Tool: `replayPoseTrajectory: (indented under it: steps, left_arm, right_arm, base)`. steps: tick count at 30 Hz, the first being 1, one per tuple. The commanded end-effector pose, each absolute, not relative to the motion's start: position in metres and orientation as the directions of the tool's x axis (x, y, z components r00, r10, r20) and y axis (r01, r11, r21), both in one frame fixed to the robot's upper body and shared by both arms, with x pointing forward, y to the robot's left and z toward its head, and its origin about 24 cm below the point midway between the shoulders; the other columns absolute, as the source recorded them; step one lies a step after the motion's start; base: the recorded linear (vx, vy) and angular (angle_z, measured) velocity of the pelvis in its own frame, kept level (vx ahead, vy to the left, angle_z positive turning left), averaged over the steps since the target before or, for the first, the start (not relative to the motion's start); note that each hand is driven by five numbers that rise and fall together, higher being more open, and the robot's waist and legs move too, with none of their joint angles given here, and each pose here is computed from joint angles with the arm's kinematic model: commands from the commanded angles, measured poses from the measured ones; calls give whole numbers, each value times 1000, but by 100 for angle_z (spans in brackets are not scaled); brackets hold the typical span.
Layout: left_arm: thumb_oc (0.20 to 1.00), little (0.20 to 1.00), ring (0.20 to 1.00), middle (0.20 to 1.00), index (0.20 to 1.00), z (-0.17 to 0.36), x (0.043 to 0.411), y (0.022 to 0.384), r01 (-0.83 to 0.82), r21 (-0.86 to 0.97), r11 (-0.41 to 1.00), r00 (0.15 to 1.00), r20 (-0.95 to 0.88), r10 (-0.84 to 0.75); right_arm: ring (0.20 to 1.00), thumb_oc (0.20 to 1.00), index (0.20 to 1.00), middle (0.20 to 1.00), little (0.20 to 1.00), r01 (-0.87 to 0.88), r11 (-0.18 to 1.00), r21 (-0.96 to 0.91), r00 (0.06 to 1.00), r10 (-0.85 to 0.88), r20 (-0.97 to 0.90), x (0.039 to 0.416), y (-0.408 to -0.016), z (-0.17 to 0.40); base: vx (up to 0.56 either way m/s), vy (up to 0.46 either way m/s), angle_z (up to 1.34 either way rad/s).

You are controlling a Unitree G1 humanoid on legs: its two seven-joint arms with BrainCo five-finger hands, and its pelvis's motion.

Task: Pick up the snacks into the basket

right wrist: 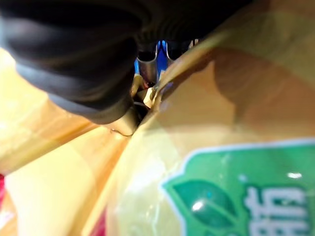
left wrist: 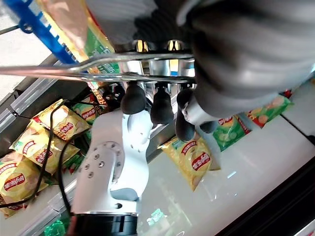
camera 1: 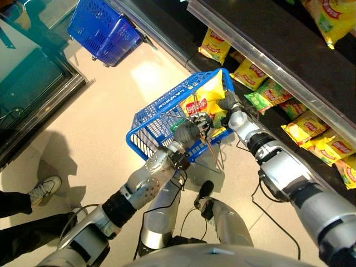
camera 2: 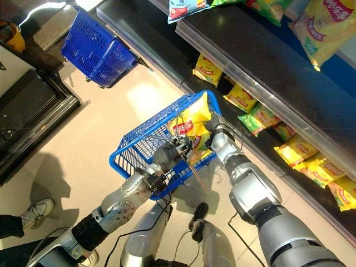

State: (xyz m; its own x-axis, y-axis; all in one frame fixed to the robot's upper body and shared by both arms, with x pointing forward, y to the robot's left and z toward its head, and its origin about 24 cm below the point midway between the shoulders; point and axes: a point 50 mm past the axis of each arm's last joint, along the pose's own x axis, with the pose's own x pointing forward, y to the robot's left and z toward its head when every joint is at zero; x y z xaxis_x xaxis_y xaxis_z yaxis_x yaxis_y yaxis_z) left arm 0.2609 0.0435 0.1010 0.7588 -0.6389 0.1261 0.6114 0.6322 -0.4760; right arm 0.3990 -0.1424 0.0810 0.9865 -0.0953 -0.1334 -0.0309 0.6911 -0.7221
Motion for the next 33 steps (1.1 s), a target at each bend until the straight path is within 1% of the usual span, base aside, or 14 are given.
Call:
replayPoseTrajectory:
  steps: [1,7,8,9,19,22,24,27,28,29,30,31,32,33]
  left_arm:
    - [200,200,200,200,200,180,214,2,872,-401,281,465,500,-730]
    - [200,200,200,200,200,184,215,3,870,-403,283,472,520,-712]
    - [200,200,200,200,200,184,215,4,868,-407,284,476,518,-711]
    - [200,200,200,200,200,184,215,3,867,-410,283,477,518,-710]
    - [200,200,200,200,200,181,221,12,842,-434,322,525,517,-676]
    - [200,200,200,200,200,169,236,42,753,-473,457,657,497,-567]
    - [200,200,200,200,200,165,240,52,723,-480,497,690,486,-536]
    - [200,200,200,200,200,142,248,91,574,-521,631,816,425,-392]
    - [200,200,200,200,200,121,250,122,437,-540,719,893,354,-277]
    - [200,200,200,200,200,121,249,121,437,-541,719,893,354,-277]
    - [200,200,200,200,200,111,248,134,372,-552,747,921,322,-221]
    - [200,200,200,200,200,87,244,161,224,-535,814,966,233,-112]
    - [200,200,200,200,200,87,244,161,224,-536,814,966,233,-113]
    - [200,200,200,200,200,76,242,178,133,-456,880,980,196,-46]
  right_arm:
    - [200,200,200,200,200,32,693,-720,998,-66,-19,411,-133,116]
    - [200,200,200,200,200,23,699,-715,995,-86,-52,407,-135,104]
    - [495,495,495,495,495,18,698,-716,995,-82,-55,407,-134,103]
    - [1000,1000,1000,1000,1000,17,698,-716,994,-88,-62,406,-134,101]
    - [1000,1000,1000,1000,1000,-35,724,-689,996,-30,-83,396,-113,83]
    - [1000,1000,1000,1000,1000,-107,723,-683,994,73,-78,368,-103,49]
    - [1000,1000,1000,1000,1000,-123,722,-681,992,87,-86,358,-107,39]
    - [1000,1000,1000,1000,1000,-133,741,-659,991,75,-115,325,-141,13]
    - [1000,1000,1000,1000,1000,-119,751,-650,992,60,-112,301,-168,5]
    - [1000,1000,1000,1000,1000,-119,750,-650,992,59,-113,301,-169,5]
    - [1000,1000,1000,1000,1000,-117,759,-641,992,58,-113,288,-181,2]
    - [1000,1000,1000,1000,1000,-106,795,-598,989,23,-144,260,-203,-8]
    - [1000,1000,1000,1000,1000,-106,795,-598,989,23,-145,260,-204,-8]
    - [1000,1000,1000,1000,1000,-95,811,-578,987,3,-158,247,-214,-12]
  base:
    - [11,-6,16]
    - [7,7,8]
    - [-1,25,4]
    - [-4,27,4]
    - [-1,9,0]
    - [-6,49,-5]
    - [12,32,-9]
    - [47,46,-27]
    - [43,51,-24]
    - [57,40,-27]
    - [72,52,-37]
    - [72,51,-37]
    - [93,77,-36]
    - [46,65,-46]
